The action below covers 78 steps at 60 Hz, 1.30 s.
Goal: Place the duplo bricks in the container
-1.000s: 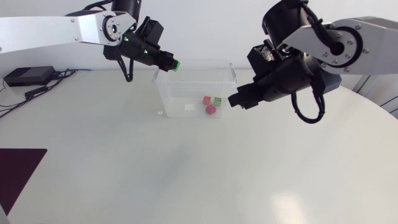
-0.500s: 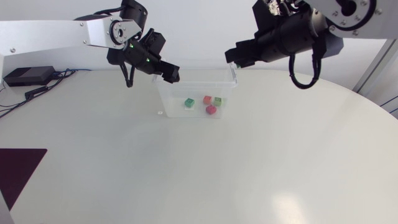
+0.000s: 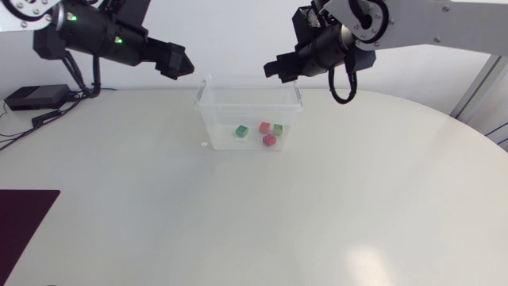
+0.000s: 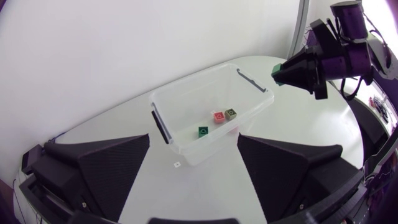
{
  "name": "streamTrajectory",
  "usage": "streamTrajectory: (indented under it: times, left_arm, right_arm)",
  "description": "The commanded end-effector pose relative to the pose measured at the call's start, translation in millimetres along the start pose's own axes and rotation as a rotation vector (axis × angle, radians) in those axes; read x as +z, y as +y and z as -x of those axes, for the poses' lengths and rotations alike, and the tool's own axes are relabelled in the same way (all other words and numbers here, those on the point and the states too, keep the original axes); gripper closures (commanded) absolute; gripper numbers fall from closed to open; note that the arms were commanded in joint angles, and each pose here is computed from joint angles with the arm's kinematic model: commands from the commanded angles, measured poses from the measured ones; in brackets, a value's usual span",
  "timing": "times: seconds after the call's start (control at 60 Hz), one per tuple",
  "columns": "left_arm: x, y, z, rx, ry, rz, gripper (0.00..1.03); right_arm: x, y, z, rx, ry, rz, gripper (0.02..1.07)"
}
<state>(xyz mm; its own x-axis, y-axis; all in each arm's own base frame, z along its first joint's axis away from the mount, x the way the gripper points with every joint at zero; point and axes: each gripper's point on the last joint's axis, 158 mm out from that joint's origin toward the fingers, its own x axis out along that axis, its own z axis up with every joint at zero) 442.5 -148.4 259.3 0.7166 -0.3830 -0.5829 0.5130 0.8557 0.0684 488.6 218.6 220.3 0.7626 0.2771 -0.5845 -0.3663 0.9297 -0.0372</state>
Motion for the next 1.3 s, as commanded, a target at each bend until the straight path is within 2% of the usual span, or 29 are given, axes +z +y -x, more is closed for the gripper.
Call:
streamTrajectory:
  times: [0.0,0.383,0.433,0.467,0.5,0.533,0.55,0.633,0.767,1.1,1.283]
  left_arm:
    - [-16.6,3.8,13.7,0.017,0.016,0.018,0.04]
    - [-39.2,10.3,78.3,0.1,-0.043,0.025,0.04]
    - [-42.9,11.6,83.4,0.108,-0.045,0.029,0.04]
    - [-46.6,10.3,86.4,0.11,-0.046,0.03,0.04]
    - [-48.8,8.8,89.2,0.111,-0.049,0.029,0.04]
    - [-51.4,7.6,90.8,0.111,-0.049,0.029,0.04]
    - [-53.0,7.0,91.0,0.11,-0.048,0.031,0.04]
    - [-58.3,5.1,94.5,0.112,-0.051,0.033,0.04]
    - [-60.4,9.6,104.6,0.137,-0.073,0.04,0.04]
    - [-67.0,20.2,137.8,0.256,-0.136,0.039,0.04]
    - [-75.2,23.1,154.5,0.323,-0.181,0.036,0.04]
  right_arm:
    - [12.5,6.1,-12.3,0.011,-0.025,0.02,0.76]
    - [13.3,28.7,-79.7,0.01,0.003,0.054,0.72]
    - [8.5,29.7,-89.7,-0.002,0.021,0.063,0.62]
    - [2.4,30.2,-97.7,-0.007,0.045,0.069,0.5]
    - [-5.3,30.6,-105.8,-0.009,0.077,0.071,0.32]
    - [-8.6,30.1,-110.3,-0.014,0.092,0.072,0.09]
    - [-11.2,29.9,-112.1,-0.016,0.1,0.073,0.04]
    - [-11.5,27.2,-111.5,-0.018,0.101,0.069,0.06]
    - [-4.5,17.4,-89.9,-0.027,0.086,0.059,0.06]
    - [0.4,-21.8,-5.6,-0.091,0.001,0.037,0.06]
    - [-15.1,-51.6,37.1,-0.136,-0.024,0.016,0.06]
